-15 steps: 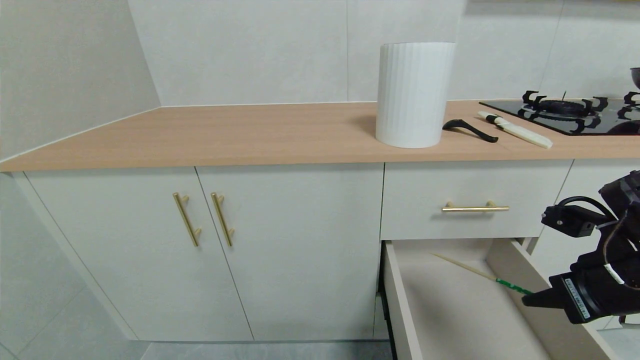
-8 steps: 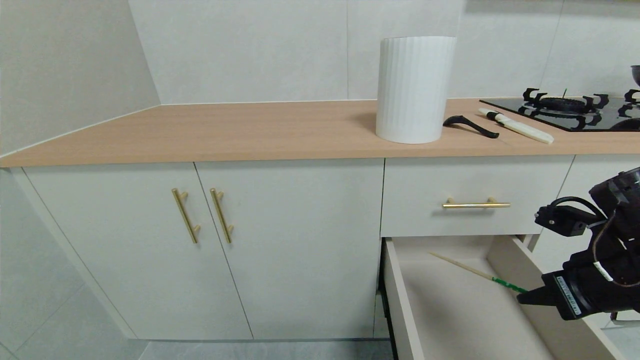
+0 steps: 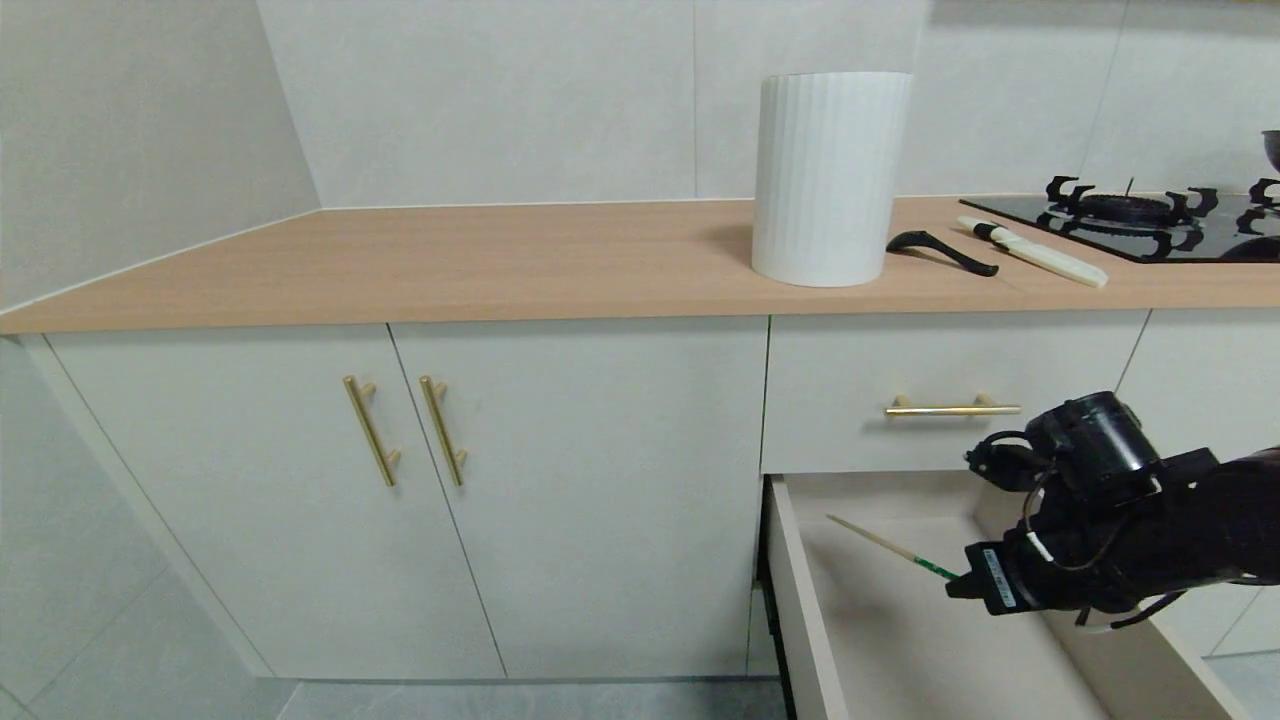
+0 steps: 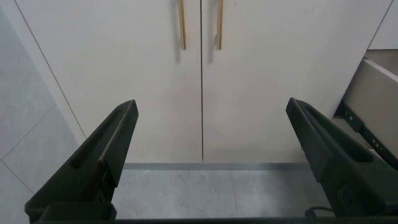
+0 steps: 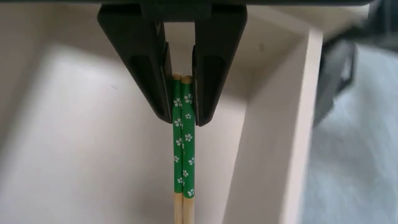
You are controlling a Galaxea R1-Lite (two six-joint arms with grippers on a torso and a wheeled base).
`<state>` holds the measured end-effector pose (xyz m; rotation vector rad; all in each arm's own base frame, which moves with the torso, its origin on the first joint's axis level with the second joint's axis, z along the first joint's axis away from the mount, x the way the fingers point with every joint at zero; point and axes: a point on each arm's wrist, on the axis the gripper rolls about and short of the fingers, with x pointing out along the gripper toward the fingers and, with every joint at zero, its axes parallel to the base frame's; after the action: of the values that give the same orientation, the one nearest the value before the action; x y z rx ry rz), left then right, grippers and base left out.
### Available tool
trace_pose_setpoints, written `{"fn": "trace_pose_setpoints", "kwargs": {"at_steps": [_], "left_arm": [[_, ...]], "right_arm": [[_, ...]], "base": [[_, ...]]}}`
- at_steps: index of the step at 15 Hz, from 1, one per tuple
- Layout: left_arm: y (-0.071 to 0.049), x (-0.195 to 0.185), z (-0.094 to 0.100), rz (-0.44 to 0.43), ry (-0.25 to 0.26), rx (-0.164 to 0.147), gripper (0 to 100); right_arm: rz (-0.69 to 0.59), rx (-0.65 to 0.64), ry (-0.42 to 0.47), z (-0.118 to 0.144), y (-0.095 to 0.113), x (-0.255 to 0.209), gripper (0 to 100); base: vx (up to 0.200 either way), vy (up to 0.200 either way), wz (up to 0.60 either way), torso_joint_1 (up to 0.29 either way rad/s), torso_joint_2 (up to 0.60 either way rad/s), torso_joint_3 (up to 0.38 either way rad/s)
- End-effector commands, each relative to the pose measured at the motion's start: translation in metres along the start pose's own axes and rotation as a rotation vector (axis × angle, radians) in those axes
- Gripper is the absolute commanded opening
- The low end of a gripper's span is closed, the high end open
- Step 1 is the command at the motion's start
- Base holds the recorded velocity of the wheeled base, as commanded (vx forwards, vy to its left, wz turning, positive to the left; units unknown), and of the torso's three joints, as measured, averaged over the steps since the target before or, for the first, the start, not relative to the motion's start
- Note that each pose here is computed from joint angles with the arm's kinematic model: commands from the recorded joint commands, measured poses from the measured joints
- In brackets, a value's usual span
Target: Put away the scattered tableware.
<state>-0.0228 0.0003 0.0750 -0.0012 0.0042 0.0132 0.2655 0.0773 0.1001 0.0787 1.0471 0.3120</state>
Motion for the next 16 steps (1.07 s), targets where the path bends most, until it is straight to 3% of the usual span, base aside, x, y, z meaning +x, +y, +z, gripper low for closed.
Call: {"fn": "trace_pose_setpoints", "kwargs": {"at_steps": [1,5,9,16], "left_arm": [[0.0,0.0,0.0,-0.001,0.0,0.0,100],[0.0,0.0,0.0,0.001,0.0,0.0,100],[0.0,0.0,0.0,0.001,0.0,0.0,100],[0.0,0.0,0.0,0.001,0.0,0.0,100]], "right_arm": [[-0.013,0.064,0.104,-0.008,-0.002,0.049,0],[-0.097,0.086,0.128,-0.018,-0.008,0.103,0],[-0.146,0.065,0.159,-0.033,0.001,0.135,0],[-0.193,0.023,0.155,-0.04,0.01,0.147,0]], "base": [[0.0,0.0,0.0,0.0,0.0,0.0],[0.0,0.0,0.0,0.0,0.0,0.0],[0.0,0.0,0.0,0.0,0.0,0.0],[0.0,0.0,0.0,0.0,0.0,0.0]]}}
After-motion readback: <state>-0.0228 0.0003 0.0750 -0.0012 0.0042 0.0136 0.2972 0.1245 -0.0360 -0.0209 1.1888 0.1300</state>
